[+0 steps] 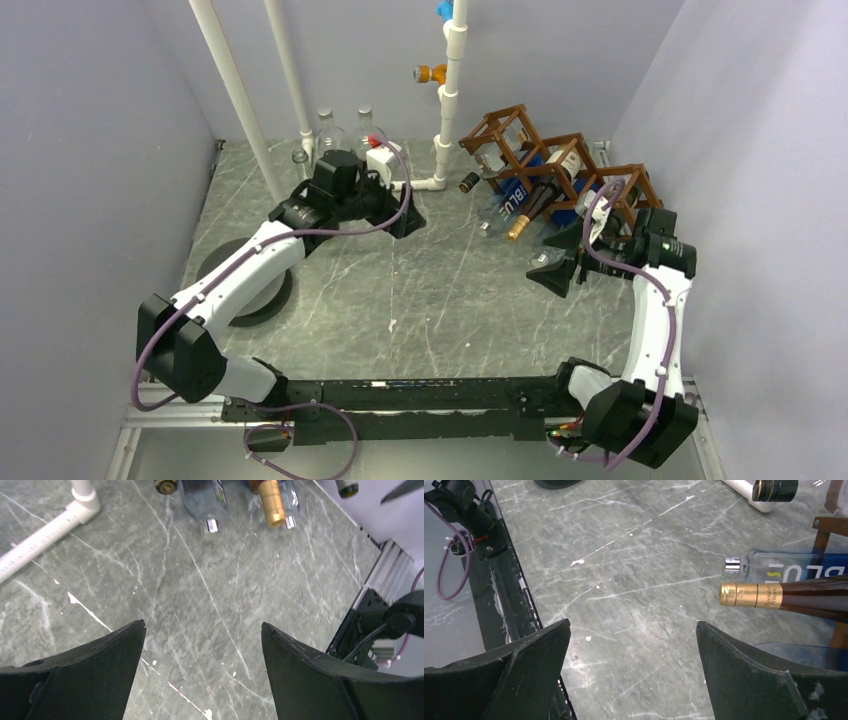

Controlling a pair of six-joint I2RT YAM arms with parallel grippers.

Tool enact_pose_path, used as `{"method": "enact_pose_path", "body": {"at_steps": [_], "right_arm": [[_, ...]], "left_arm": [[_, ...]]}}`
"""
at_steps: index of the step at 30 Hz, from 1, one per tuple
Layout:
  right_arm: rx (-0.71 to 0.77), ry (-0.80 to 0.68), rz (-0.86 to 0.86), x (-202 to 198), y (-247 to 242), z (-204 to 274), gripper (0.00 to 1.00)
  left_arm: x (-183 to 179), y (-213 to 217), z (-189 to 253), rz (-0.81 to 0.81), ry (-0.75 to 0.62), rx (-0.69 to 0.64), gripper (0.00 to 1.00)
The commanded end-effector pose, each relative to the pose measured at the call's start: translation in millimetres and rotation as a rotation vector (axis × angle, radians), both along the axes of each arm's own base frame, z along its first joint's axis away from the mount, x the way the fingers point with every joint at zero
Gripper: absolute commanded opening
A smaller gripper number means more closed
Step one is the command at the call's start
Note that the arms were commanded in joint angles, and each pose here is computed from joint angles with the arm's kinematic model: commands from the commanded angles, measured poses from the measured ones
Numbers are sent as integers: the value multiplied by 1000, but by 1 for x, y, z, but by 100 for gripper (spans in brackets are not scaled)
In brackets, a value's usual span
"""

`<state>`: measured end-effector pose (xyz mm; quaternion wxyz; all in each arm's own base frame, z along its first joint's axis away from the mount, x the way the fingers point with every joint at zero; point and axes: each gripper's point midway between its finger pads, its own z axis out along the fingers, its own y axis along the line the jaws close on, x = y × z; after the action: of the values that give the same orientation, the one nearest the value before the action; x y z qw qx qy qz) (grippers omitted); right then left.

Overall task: Take the wine bottle off the wine rack
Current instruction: Pick up the wine bottle from the wine rack.

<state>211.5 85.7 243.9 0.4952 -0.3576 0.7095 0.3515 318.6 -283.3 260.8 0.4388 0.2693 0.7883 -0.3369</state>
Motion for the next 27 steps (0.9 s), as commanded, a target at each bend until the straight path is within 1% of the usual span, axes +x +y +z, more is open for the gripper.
{"method": "enact_pose_path", "body": {"at_steps": [1,3,5,8,11,19,27], "right_arm": [[-80,6,14,-12,-3,18,100],[-102,4,-16,-8,-7,25,100],[-123,-8,-65,-2,-12,34,100],[-162,-40,-126,8,-21,49,100],[-178,-34,-161,15,-27,58,100],[-140,17,-233,35,-36,72,100],[-103,94,-329,52,-47,67,100]], "left_arm": [[-19,-5,17,-54,-100,1,91],[-27,-10,15,-70,-106,-1,91],[-32,-14,11,-84,-113,27,92],[-32,-11,8,-64,-143,82,93],[-30,-7,9,-38,-167,90,94],[-29,-2,15,-13,-179,90,97],[-28,3,20,10,-203,98,98]]}}
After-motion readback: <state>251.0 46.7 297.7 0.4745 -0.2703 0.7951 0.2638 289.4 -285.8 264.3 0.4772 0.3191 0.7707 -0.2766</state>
